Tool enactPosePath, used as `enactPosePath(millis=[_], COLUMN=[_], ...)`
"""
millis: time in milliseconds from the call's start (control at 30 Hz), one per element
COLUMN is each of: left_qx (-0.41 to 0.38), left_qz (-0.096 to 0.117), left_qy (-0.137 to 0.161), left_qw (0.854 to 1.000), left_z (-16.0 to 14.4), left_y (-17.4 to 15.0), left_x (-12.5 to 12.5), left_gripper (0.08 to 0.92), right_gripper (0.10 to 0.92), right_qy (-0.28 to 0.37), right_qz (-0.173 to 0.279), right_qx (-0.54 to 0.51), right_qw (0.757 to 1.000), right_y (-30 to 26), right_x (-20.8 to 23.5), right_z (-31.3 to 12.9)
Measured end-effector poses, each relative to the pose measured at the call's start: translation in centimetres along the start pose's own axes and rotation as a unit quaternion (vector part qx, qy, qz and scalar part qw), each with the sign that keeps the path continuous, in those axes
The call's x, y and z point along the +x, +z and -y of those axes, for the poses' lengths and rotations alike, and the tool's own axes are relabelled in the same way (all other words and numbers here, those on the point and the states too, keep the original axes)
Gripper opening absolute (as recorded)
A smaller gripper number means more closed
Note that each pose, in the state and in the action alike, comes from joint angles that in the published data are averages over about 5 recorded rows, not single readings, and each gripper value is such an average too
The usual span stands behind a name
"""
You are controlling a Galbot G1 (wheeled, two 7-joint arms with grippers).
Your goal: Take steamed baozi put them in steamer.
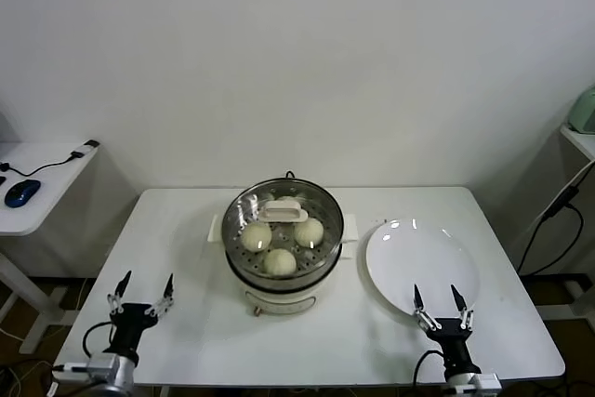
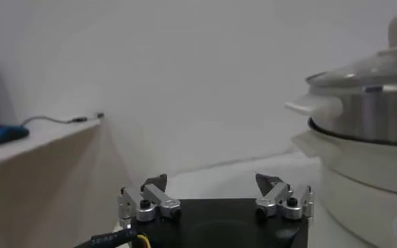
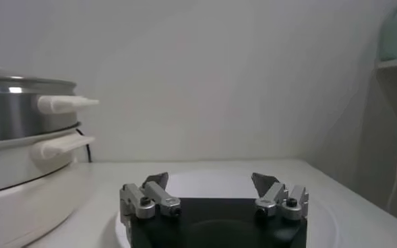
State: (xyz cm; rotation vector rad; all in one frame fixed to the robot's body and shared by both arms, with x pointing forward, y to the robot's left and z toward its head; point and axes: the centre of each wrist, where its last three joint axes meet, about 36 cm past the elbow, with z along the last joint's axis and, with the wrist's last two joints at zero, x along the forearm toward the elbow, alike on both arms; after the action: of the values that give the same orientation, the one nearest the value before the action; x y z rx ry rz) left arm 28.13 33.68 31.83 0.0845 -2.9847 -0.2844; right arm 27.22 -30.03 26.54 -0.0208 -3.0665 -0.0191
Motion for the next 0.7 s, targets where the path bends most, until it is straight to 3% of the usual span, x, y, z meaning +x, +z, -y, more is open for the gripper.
enactPosePath(millis=[700], left_qx=[0.04], left_qz=[0.001], left_qy=[0.021], left_qw=[0.999], left_z=[2.1], left_y=[2.6], left_x=[1.6], left_gripper=[0.823], right_gripper=[0.823], right_qy=[0.006], right_qz=[-0.005], right_qx=[-0.002], right_qw=[1.0], right_y=[0.5], right_x=[0.3], right_z=[-0.1])
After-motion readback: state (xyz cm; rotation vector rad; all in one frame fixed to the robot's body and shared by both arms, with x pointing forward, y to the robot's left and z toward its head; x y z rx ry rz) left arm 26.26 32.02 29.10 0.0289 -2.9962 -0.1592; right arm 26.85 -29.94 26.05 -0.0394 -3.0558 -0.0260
